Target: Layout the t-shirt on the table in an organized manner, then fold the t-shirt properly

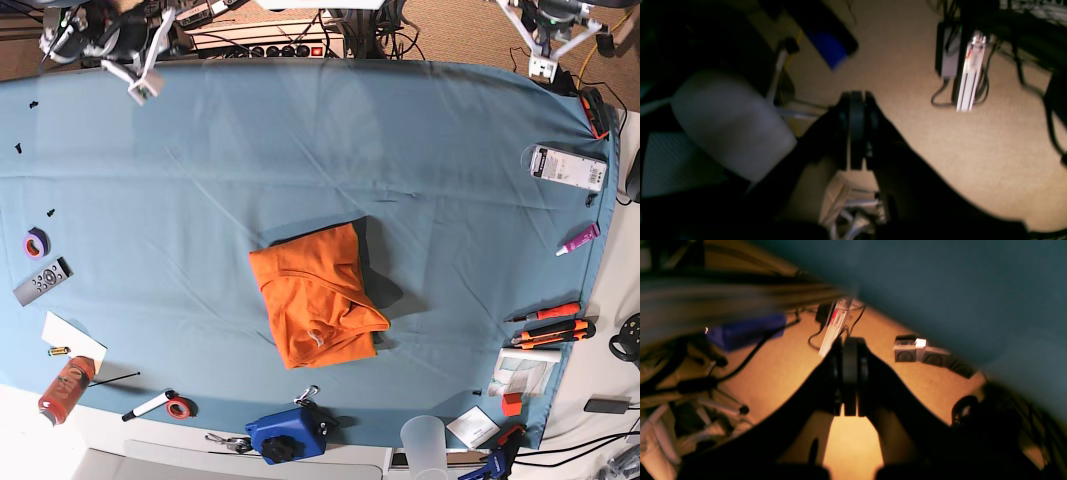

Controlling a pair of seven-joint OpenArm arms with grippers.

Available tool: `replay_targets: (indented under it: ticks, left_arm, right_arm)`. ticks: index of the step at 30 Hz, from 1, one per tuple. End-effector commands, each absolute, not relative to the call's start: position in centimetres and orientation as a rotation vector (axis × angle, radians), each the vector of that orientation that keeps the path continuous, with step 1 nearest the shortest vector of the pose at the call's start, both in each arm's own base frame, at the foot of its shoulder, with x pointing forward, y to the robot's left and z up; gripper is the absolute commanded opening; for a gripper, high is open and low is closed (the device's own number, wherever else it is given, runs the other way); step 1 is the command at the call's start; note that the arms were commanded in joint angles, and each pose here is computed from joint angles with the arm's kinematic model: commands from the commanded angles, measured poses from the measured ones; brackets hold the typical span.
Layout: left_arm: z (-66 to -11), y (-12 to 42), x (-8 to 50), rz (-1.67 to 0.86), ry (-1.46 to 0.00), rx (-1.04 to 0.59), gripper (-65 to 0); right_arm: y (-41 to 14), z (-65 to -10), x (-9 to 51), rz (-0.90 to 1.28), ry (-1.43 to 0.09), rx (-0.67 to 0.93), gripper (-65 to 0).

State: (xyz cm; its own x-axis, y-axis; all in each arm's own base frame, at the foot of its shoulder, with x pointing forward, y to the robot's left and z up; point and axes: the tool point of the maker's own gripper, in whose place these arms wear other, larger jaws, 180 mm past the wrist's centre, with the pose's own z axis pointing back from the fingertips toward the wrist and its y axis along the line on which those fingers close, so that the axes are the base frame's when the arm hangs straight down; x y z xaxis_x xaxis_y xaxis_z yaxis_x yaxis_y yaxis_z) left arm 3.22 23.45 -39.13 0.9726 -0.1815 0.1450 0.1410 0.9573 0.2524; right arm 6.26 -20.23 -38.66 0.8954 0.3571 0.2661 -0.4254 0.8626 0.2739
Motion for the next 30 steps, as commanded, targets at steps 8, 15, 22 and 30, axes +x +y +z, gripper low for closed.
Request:
replay_targets:
  ticks: [8,15,22,30]
  left_arm:
    - [-39.3,22.6,0.1,-0.154,-0.1,0.183,-65.0]
    - [-42.4,19.4,-4.1,-0.123,0.015,0.039,-65.0]
    - [-46.6,19.0,-8.9,-0.063,0.153,-0.036,-65.0]
    - [-53.3,19.6,-10.3,-0.046,0.205,-0.113,-65.0]
  right_arm:
    - [-22.5,-39.5,0.1,0.436,-0.017,0.243,-65.0]
    - [-23.5,-40.6,-2.7,0.387,0.066,0.251,-65.0]
    - [-26.3,-44.3,-6.7,0.239,0.198,0.246,-65.0]
    - [-27.8,-49.0,-8.8,0.161,0.348,0.263,-65.0]
